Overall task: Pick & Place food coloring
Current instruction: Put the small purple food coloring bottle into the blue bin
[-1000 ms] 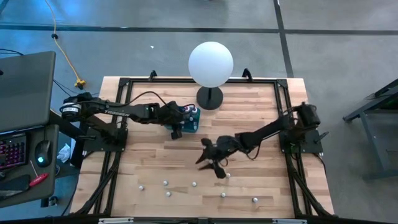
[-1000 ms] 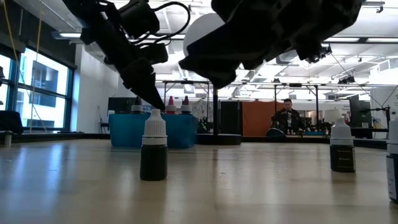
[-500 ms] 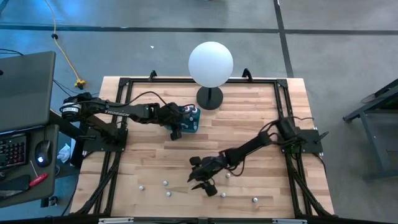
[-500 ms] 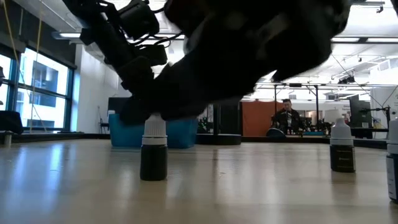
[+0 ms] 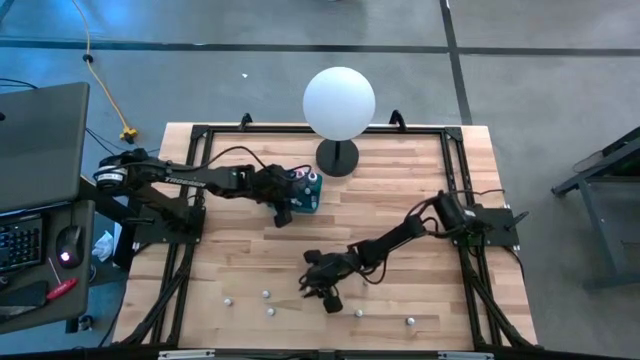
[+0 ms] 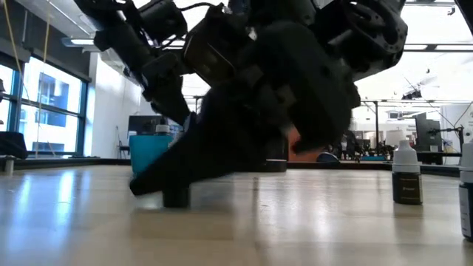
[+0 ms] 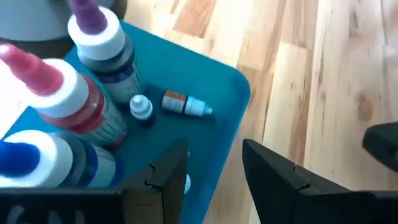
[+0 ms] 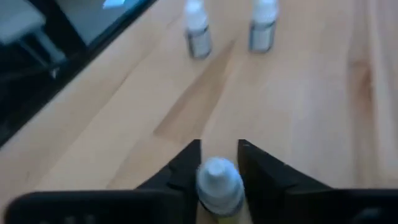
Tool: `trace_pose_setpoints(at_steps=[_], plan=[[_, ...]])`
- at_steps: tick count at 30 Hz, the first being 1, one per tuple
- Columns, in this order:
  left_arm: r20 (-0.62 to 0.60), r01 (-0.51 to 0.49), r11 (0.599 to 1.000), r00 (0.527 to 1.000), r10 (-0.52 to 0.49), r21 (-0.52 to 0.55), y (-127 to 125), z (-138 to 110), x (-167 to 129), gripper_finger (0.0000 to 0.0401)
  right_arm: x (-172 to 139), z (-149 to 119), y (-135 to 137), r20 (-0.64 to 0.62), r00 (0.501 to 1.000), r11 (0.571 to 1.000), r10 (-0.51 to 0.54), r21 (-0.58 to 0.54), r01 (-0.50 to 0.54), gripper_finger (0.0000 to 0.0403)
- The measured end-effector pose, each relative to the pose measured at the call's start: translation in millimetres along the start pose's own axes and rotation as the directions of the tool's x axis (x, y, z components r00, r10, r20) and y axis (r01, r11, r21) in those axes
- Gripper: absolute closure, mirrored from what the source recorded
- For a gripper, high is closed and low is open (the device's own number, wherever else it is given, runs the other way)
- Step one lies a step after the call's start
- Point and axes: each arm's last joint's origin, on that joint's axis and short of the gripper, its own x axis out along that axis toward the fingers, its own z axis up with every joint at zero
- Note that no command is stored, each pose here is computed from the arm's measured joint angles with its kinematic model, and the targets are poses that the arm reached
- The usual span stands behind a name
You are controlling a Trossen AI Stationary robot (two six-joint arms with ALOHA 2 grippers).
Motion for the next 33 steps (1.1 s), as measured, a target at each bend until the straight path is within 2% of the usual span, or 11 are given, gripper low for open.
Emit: trace_pose_setpoints(at_steps=[3, 7, 11, 13, 15, 18, 20, 23, 27, 30, 33], plan=[[0.035, -0.005, 1.0, 0.999, 0.005, 0.001, 0, 3, -10, 0.0249, -1, 5, -5, 0.038, 0.999, 0.999, -0.008, 0.038, 0.006, 0.035], [0.107, -0.033, 0.999, 0.994, 0.032, 0.004, 0, 9, -35, 0.0249, -13, 21, -13, 0.066, 0.997, 0.996, -0.048, 0.072, 0.043, 0.035], [0.197, -0.072, 0.997, 0.978, 0.068, 0.016, 0, 12, -68, 0.0249, -42, 61, -34, 0.177, 0.95, 0.966, -0.258, 0.022, 0.259, 0.035], [0.242, -0.078, 0.997, 0.968, 0.073, 0.011, 1, 12, -86, 0.0249, -61, 78, -50, 0.211, 0.885, 0.906, -0.415, 0.005, 0.424, 0.035], [0.296, -0.085, 0.996, 0.952, 0.08, 0.004, 1, 13, -101, 0.0249, -81, 92, -69, 0.236, 0.781, 0.808, -0.578, 0.034, 0.588, 0.0347], [0.344, -0.078, 0.997, 0.936, 0.074, -0.001, 1, 11, -119, 0.0249, -105, 98, -107, 0.233, 0.659, 0.692, -0.715, 0.103, 0.715, 0.0345], [0.366, -0.075, 0.997, 0.928, 0.071, -0.003, 1, 10, -127, 0.0249, -113, 92, -131, 0.201, 0.668, 0.697, -0.716, 0.144, 0.703, 0.0345], [0.371, -0.075, 0.997, 0.926, 0.071, -0.003, 1, 8, -132, 0.0249, -116, 73, -160, 0.128, 0.756, 0.766, -0.642, 0.153, 0.625, 0.0345], [0.341, -0.089, 0.996, 0.936, 0.085, -0.004, 2, 6, -130, 0.0249, -113, 59, -175, 0.093, 0.821, 0.823, -0.563, 0.151, 0.548, 0.0329], [0.316, -0.094, 0.996, 0.944, 0.09, -0.003, 2, 4, -127, 0.0249, -112, 54, -177, 0.063, 0.824, 0.823, -0.563, 0.132, 0.552, 0.0312], [0.307, -0.097, 0.995, 0.947, 0.093, -0.002, 2, 5, -124, 0.0249, -112, 53, -177, 0.038, 0.784, 0.784, -0.62, 0.079, 0.616, 0.0294]])
